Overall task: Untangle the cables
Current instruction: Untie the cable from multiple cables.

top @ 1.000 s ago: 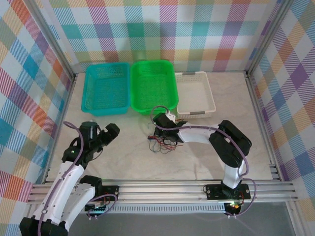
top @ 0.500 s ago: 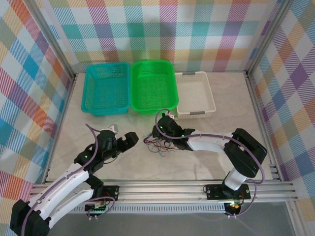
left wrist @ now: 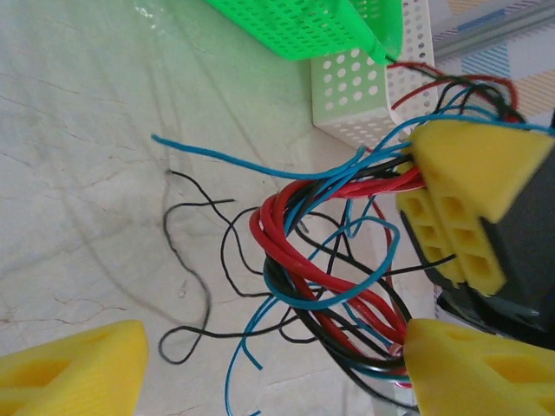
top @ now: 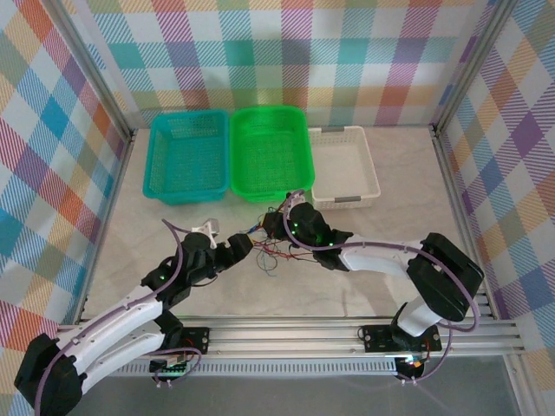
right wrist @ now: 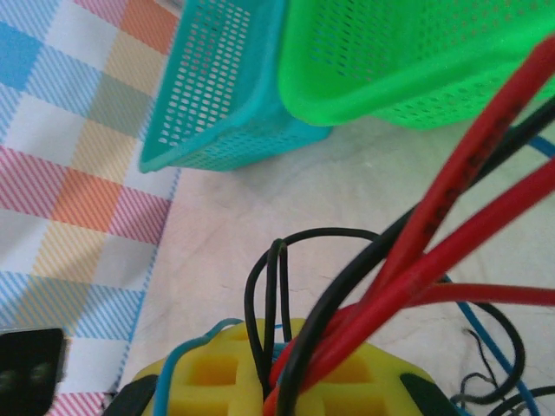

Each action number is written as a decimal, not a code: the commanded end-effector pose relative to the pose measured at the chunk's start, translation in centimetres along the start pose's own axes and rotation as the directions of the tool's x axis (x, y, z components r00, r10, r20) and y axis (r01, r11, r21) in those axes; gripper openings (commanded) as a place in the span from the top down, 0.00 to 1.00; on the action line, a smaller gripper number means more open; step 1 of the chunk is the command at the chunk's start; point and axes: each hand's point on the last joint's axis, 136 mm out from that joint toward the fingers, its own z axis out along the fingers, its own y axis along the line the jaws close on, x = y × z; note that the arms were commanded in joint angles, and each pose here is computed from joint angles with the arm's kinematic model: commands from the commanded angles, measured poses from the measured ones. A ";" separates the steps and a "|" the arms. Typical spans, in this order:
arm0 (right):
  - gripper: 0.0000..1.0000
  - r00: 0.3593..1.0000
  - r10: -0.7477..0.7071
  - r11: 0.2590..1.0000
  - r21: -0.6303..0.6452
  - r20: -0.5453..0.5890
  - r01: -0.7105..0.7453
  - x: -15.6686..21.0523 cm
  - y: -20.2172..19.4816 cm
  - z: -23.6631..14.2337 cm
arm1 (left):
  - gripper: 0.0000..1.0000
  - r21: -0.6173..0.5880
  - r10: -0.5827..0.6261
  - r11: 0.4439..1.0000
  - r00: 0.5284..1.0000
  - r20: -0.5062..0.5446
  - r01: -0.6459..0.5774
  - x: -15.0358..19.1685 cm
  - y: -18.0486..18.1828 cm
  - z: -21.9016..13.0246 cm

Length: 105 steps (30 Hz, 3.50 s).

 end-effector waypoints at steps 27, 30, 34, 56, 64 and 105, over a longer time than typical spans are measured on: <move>1.00 0.994 -0.098 0.995 0.002 -0.038 0.098 -1.1 2.4 -4.4 | 1.00 0.070 0.187 0.980 0.982 -0.025 -0.185 1.4 -2.5 -0.8; 1.00 0.981 -0.177 0.982 0.058 -0.085 0.182 -1.4 2.1 -5.5 | 1.00 0.080 0.256 0.965 0.963 -0.078 -0.250 2.4 -2.5 -1.1; 1.00 0.969 -0.193 0.976 0.075 -0.156 0.207 -2.1 2.0 -6.5 | 1.00 0.148 0.319 0.943 0.933 -0.165 -0.297 4.0 -3.6 -1.3; 0.48 0.909 -0.289 0.949 -0.217 -0.301 0.230 -1.4 7.0 -10.0 | 1.00 0.404 0.317 0.887 0.933 -0.173 -0.226 4.4 -10.7 -3.4; 0.26 0.892 -0.413 0.899 -0.242 -0.186 0.366 -2.6 7.6 -15.3 | 1.00 0.388 0.226 0.912 0.952 -0.205 -0.133 3.9 -11.7 -2.8; 0.50 0.900 -0.359 0.933 -0.081 -0.246 0.350 0.7 1.6 -9.9 | 1.00 0.492 0.209 0.869 0.935 -0.287 -0.043 4.4 -16.2 -3.9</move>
